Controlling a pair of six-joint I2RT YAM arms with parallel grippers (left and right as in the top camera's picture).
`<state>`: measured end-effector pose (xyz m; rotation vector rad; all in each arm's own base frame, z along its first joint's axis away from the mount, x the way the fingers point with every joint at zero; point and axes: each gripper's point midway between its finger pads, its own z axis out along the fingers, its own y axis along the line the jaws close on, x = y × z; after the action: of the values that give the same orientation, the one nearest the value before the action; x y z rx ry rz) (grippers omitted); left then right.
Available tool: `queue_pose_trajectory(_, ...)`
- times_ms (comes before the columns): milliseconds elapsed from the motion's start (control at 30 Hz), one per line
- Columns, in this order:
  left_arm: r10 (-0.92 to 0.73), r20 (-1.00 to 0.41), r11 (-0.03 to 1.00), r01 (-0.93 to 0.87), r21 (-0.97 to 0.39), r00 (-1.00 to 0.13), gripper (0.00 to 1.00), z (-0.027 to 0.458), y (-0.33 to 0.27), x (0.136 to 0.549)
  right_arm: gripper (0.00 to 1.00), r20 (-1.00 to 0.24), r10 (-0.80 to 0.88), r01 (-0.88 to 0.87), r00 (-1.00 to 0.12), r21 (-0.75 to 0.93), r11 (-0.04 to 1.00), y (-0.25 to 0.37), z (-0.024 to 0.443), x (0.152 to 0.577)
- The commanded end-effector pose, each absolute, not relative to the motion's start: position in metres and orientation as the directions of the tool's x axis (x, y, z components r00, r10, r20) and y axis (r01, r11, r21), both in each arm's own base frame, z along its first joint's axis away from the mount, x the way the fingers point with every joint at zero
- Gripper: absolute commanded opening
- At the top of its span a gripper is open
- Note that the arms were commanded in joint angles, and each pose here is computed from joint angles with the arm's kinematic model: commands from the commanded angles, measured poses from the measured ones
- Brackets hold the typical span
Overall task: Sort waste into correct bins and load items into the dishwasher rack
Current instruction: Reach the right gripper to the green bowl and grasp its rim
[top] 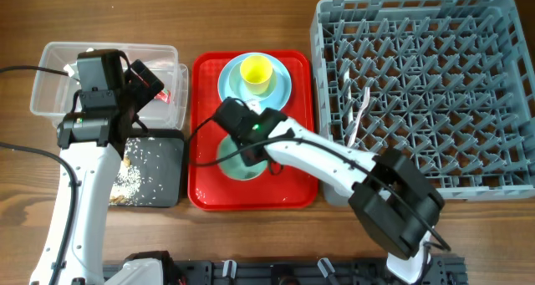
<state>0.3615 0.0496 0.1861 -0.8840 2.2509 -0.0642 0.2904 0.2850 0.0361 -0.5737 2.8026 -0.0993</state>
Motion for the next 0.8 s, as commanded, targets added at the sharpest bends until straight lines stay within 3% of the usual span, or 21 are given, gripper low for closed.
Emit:
queue_pose_trajectory(0,-0.611,-0.613,0.763,-0.578,-0.288,-0.501,1.0,0.193,0.052,0.363,0.04,-0.293,-0.313,-0.261,-0.903,-0.203,0.944,0.252,0.048,0.317)
queue_pose_trajectory(200,-0.611,-0.613,0.763,-0.578,-0.288,-0.501,1.0,0.193,0.052,0.363,0.09,-0.313,-0.335,-0.349,-0.889,-0.014,0.937,0.284,0.078,0.32)
queue_pose_trajectory(300,-0.611,-0.613,0.763,-0.578,-0.288,-0.501,1.0,0.193,0.052,0.363,0.25,-0.318,-0.432,-0.499,-0.844,0.173,0.849,0.322,0.097,0.3)
queue_pose_trajectory(400,-0.611,-0.613,0.763,-0.578,-0.288,-0.501,1.0,0.193,0.052,0.363,0.3,-0.293,-0.448,-0.522,-0.845,0.268,0.81,0.34,0.103,0.28)
queue_pose_trajectory(567,-0.611,-0.613,0.763,-0.578,-0.288,-0.501,1.0,0.193,0.052,0.363,0.3,-0.256,-0.5,-0.554,-0.827,0.23,0.8,0.343,0.085,0.257)
queue_pose_trajectory(767,-0.611,-0.613,0.763,-0.578,-0.288,-0.501,1.0,0.193,0.052,0.363,0.31,-0.234,-0.525,-0.55,-0.818,0.052,0.834,0.329,0.051,0.252)
